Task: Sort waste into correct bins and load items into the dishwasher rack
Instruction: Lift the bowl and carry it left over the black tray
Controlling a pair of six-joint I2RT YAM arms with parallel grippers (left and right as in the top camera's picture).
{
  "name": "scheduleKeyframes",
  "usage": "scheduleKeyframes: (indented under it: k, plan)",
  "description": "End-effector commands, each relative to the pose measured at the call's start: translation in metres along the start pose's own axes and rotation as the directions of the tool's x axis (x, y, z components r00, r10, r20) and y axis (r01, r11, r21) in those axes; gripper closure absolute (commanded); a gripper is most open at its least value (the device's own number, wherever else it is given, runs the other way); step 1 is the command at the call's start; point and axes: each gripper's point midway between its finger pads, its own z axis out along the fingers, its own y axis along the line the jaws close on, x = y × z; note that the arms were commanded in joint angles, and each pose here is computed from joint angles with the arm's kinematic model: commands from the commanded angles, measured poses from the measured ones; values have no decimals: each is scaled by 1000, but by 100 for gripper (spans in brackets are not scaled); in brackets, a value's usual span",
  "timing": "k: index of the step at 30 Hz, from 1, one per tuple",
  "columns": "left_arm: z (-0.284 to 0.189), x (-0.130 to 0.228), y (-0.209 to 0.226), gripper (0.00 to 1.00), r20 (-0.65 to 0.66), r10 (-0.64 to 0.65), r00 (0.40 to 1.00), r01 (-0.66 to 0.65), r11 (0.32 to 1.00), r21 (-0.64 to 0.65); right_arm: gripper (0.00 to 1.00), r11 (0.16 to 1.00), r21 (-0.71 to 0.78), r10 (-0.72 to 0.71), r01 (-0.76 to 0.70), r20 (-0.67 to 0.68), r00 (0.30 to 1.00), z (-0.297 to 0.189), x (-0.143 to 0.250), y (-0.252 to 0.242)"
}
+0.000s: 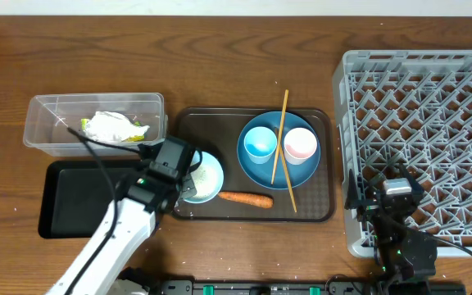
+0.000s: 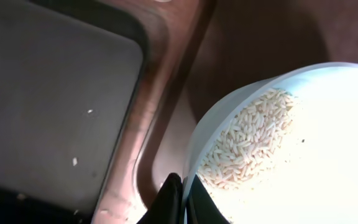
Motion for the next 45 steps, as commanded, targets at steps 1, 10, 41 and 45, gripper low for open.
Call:
scheduleKeyframes:
  k: [1, 10, 41, 45]
  plan:
    - [-24, -18, 0, 94, 73, -21, 997, 18, 999, 29, 1, 1000, 2, -11, 11, -5, 1000, 0, 2, -1]
    - [-55, -38, 45, 94, 109, -154, 982, 157, 987, -20, 1, 1000, 2, -11, 11, -5, 1000, 0, 2, -1]
    - [-41, -67, 199, 94, 273, -554, 786, 618, 709, -340, 1, 1000, 2, -11, 11, -5, 1000, 0, 2, -1]
    - [-32, -62, 214, 94, 280, -575, 768, 637, 647, -419, 1, 1000, 2, -11, 11, -5, 1000, 0, 2, -1]
